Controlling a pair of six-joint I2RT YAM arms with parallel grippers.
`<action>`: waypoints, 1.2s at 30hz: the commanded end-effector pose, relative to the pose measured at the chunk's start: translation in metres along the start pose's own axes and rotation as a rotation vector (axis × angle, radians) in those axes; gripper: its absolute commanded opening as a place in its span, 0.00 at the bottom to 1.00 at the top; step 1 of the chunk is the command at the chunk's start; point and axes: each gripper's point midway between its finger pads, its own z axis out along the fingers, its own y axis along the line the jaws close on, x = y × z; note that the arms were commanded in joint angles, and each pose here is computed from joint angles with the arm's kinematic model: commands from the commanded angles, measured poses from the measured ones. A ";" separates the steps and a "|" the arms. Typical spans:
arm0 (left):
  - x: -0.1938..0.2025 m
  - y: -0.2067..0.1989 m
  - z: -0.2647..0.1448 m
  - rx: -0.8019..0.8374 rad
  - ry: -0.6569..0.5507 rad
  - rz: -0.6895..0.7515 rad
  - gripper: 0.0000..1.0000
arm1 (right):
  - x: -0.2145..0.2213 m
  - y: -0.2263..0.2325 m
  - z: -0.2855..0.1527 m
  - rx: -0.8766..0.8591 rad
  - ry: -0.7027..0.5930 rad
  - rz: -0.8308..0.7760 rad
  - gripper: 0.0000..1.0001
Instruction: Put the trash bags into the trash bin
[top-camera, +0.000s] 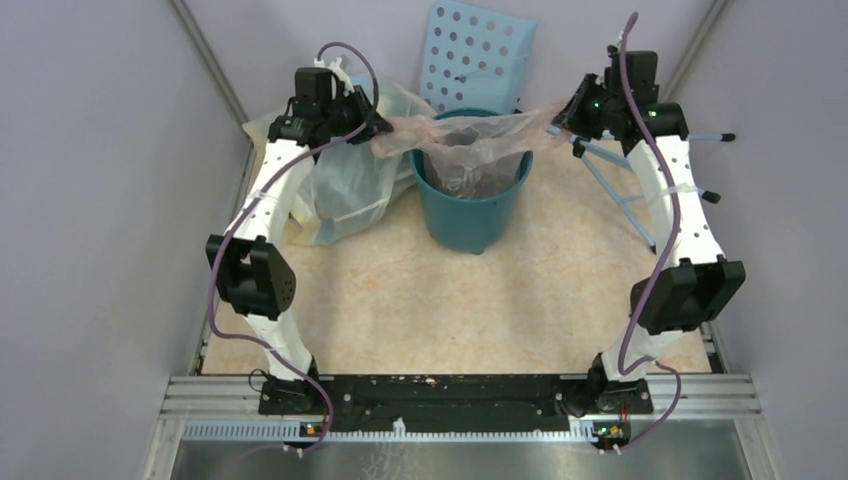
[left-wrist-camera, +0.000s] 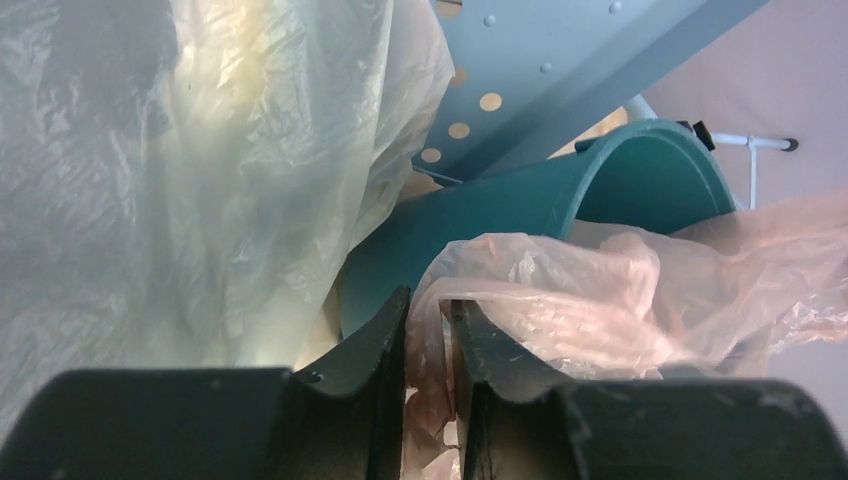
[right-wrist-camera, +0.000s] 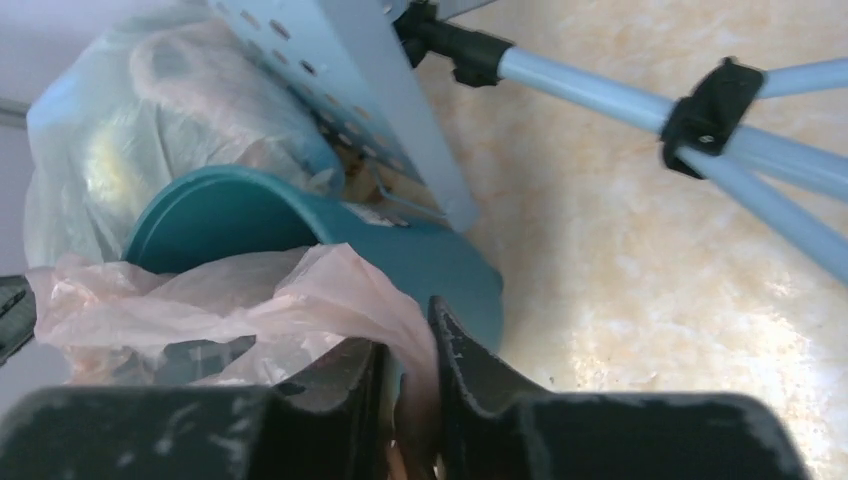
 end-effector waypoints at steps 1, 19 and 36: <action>-0.023 -0.007 0.010 0.050 -0.049 0.043 0.21 | -0.024 -0.027 -0.015 0.059 -0.078 0.081 0.14; 0.035 0.020 0.065 0.117 0.208 -0.070 0.00 | 0.049 -0.056 0.014 0.013 0.115 0.134 0.23; 0.043 0.017 0.041 0.082 0.226 -0.055 0.01 | 0.052 -0.049 0.030 -0.071 0.099 0.139 0.38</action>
